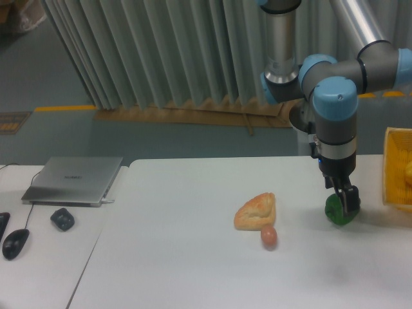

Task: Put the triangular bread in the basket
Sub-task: 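Lift the gripper away from the green pepper beside the basket, then move the gripper over the triangular bread and lower onto it, then close the gripper on the triangular bread's edge, then lift the held bread and carry it toward the yellow basket, then lower the bread into the yellow basket and release it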

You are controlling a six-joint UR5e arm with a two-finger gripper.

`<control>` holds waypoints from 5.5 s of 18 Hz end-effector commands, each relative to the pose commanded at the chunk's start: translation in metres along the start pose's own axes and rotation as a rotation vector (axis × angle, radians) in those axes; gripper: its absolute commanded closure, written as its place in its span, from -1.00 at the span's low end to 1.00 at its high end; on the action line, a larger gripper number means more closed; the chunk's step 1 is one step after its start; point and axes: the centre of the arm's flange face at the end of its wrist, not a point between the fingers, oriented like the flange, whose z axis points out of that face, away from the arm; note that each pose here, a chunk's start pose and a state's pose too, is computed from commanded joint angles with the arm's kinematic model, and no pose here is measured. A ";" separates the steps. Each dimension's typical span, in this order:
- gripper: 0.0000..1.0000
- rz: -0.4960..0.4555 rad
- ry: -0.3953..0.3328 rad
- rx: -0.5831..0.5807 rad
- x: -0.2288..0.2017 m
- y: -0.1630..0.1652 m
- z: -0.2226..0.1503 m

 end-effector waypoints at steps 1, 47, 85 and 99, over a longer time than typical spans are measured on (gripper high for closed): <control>-1.00 0.000 0.002 0.000 0.000 0.000 0.001; -1.00 -0.013 -0.045 -0.246 0.149 -0.213 0.098; 0.23 -0.081 0.021 -0.091 0.066 -0.121 0.016; 0.23 0.050 0.099 -0.019 0.025 0.047 -0.021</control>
